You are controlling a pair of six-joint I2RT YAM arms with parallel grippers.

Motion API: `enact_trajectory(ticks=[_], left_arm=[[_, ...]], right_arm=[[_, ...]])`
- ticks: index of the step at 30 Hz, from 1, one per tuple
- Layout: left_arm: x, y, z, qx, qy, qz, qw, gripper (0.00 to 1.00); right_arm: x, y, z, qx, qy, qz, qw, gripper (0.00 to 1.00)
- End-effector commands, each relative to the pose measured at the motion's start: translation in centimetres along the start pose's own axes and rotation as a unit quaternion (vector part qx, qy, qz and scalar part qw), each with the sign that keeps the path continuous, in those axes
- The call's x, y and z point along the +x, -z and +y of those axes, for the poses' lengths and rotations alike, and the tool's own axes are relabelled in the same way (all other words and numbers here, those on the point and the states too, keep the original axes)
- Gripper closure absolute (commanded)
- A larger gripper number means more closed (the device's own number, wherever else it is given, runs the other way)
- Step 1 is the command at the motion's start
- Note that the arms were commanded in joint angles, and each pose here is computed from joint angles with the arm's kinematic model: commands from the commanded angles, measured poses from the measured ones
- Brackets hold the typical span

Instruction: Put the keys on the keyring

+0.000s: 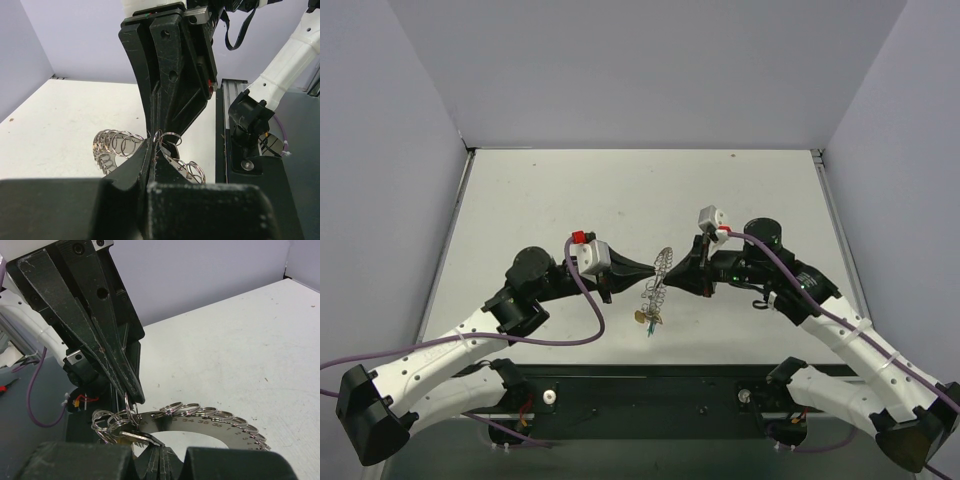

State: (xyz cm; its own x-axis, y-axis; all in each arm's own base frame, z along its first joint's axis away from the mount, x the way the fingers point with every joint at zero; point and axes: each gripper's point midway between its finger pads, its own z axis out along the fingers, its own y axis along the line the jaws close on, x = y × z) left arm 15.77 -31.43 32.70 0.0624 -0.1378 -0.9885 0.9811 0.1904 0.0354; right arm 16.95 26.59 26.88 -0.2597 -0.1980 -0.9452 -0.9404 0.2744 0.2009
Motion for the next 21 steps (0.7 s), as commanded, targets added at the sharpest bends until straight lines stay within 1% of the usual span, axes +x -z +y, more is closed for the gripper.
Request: enact_trajectory(ticks=[1, 2, 3, 4, 6, 7, 10, 13, 16, 21], left_arm=[[-3.9, -0.2, -0.3, 0.008, -0.028, -0.063, 0.998, 1.00], [-3.9, -0.2, -0.3, 0.007, -0.029, -0.063, 0.998, 1.00], [-3.9, -0.1, -0.3, 0.008, -0.028, -0.063, 0.998, 1.00], [-3.9, -0.1, -0.3, 0.007, -0.029, -0.063, 0.998, 1.00], [-3.8, -0.1, -0.3, 0.006, -0.028, -0.061, 0.998, 1.00], [-3.8, -0.1, -0.3, 0.007, -0.029, -0.061, 0.998, 1.00], [-3.9, 0.1, -0.4, 0.007, -0.031, -0.062, 0.998, 1.00], [-3.7, 0.0, -0.5, 0.011, -0.030, -0.059, 0.998, 1.00], [-3.8, 0.0, -0.7, 0.017, -0.030, -0.059, 0.998, 1.00], [-3.8, -0.1, -0.8, 0.019, -0.029, -0.058, 0.998, 1.00]], right_arm=[[-1.1, 0.3, 1.4, -0.033, 0.028, -0.013, 0.999, 1.00], [-1.1, 0.4, 1.4, -0.033, 0.033, -0.013, 0.999, 0.98], [-1.1, 0.8, 1.6, -0.033, 0.046, -0.014, 0.998, 0.92], [-1.0, 1.1, 1.7, -0.031, 0.052, -0.015, 0.998, 0.76], [-1.2, 1.9, 1.8, -0.018, 0.077, -0.024, 0.997, 0.57], [-1.3, 2.2, 1.8, -0.015, 0.084, -0.027, 0.996, 0.43], [-1.5, 3.0, 2.2, -0.008, 0.109, -0.043, 0.993, 0.30], [-2.1, 3.2, 3.0, -0.025, 0.120, -0.055, 0.991, 0.29], [-2.6, 2.9, 3.3, -0.039, 0.122, -0.063, 0.990, 0.29], [-3.0, 1.8, 3.0, -0.052, 0.109, -0.060, 0.991, 0.36]])
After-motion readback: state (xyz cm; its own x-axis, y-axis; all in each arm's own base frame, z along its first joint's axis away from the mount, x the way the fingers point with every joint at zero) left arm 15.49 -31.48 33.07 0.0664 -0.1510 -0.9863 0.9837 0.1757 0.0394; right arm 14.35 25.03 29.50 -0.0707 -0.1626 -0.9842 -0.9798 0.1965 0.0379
